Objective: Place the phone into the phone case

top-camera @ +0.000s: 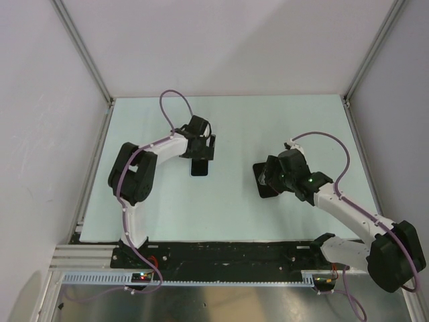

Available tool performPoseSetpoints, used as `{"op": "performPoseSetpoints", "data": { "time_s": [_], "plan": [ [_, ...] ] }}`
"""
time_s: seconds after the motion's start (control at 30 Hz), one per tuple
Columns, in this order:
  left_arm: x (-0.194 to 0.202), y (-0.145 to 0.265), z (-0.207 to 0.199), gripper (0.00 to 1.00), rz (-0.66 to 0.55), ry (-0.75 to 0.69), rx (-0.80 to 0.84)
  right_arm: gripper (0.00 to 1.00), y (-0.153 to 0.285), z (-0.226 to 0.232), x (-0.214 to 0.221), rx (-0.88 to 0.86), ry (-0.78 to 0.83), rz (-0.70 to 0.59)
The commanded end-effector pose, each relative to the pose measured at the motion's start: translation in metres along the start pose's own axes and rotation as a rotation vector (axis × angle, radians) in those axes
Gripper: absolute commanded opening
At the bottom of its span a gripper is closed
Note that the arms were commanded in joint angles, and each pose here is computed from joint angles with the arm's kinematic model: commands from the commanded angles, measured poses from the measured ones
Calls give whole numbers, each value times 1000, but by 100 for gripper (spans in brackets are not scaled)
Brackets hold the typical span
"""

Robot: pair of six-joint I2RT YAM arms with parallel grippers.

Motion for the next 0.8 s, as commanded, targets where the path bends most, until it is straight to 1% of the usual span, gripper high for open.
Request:
{"op": "performPoseSetpoints", "data": {
  "time_s": [0.0, 0.17, 0.23, 0.33, 0.47, 0.53, 0.6, 0.67, 0.77],
  "plan": [
    [-40, 39, 15, 98, -150, 17, -54, 81, -4, -10, -9, 45, -38, -40],
    [-56, 77, 28, 100, -232, 63, -114, 81, -4, -17, -14, 68, -81, -60],
    [-58, 89, 22, 99, -260, 122, -100, 81, -2, -23, -16, 86, -101, -72],
    [-58, 101, -12, 92, -284, 162, -60, 81, 1, -34, -22, 119, -155, -104],
    [-54, 100, -72, 72, -279, 206, -3, 79, 6, -49, -30, 162, -242, -145],
    [-51, 95, -104, 65, -266, 222, 30, 79, 8, -57, -33, 183, -286, -171],
    [-49, 91, -131, 60, -260, 226, 54, 78, 10, -64, -38, 192, -330, -202],
    [-50, 88, -154, 58, -263, 222, 71, 79, 9, -69, -42, 186, -376, -225],
    [-49, 81, -178, 55, -256, 223, 89, 79, 4, -77, -49, 174, -432, -236]
  ]
}}
Point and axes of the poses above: each gripper's point midway between its finger pads, its own y axis back along the fingers, its own z axis along the line the jaws close on, x = y × z, the point moved 3 cm from there along y, back along the fingers, and after that the axes turned 14 degrees about -y, right-handed, at the moved point
